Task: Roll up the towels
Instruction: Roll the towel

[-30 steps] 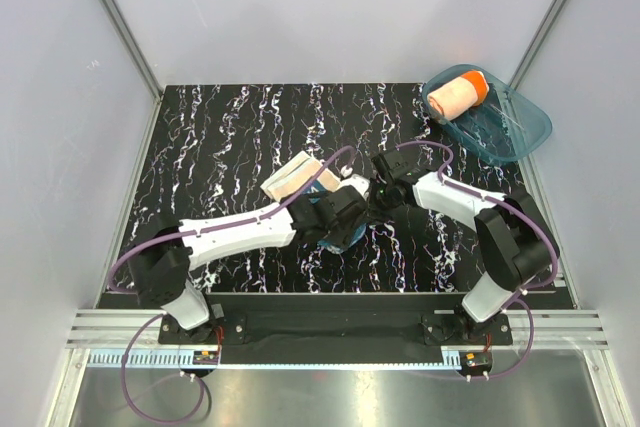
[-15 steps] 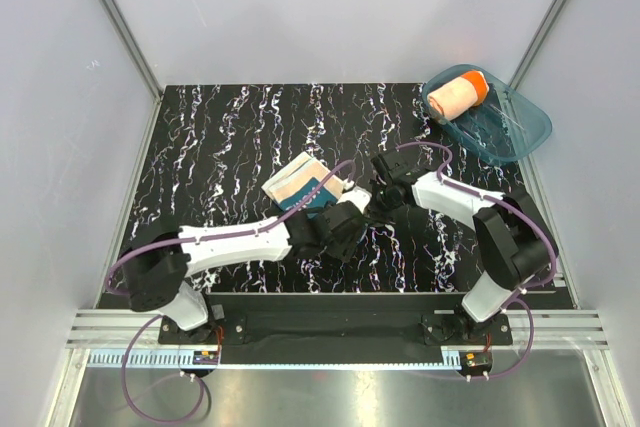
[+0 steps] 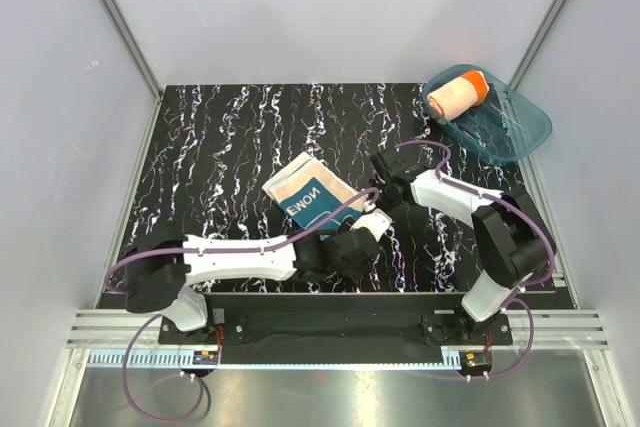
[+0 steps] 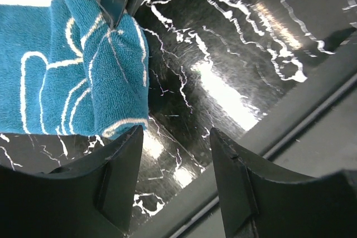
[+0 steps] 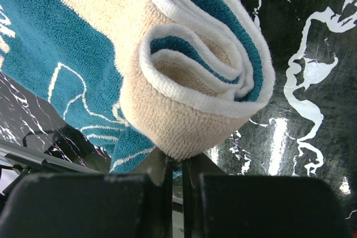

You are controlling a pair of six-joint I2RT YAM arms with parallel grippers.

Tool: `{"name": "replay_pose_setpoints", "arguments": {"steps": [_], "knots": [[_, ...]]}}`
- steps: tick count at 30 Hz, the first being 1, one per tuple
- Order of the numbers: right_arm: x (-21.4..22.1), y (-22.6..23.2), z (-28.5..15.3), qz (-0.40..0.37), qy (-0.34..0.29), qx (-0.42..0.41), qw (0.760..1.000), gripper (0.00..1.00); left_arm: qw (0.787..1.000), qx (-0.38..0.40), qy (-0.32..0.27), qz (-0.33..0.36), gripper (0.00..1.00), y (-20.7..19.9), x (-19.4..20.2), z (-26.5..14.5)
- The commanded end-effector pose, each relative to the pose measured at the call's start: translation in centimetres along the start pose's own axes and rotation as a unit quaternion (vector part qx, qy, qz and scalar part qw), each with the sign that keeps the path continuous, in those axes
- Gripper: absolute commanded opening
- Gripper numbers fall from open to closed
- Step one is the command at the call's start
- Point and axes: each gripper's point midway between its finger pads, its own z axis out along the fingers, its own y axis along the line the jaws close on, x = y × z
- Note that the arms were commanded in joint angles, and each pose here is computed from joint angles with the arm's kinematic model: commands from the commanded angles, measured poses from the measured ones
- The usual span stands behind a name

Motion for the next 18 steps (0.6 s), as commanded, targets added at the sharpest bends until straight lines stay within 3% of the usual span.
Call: {"name": "replay_pose_setpoints", "arguments": {"steps": [1, 6, 18], "knots": [[-0.5, 1.1, -1.2, -0.016, -0.012, -0.007, 1.0, 0.0, 1.0, -0.022, -0.022, -0.005, 0.56, 0.3, -0.8, 1.5], [-0.4, 0.9, -1.4, -0.018, -0.012, -0.007, 1.0, 0.0, 0.999, -0.05, -0.017, 0.0, 0.57, 1.2, -1.1, 2.7], [0.2, 0.8, -1.2, -0.017, 0.0, -0.011, 1.0, 0.0, 0.992, -0.117, 0.007, -0.041, 0.56, 8.0, 1.2, 5.1]]}}
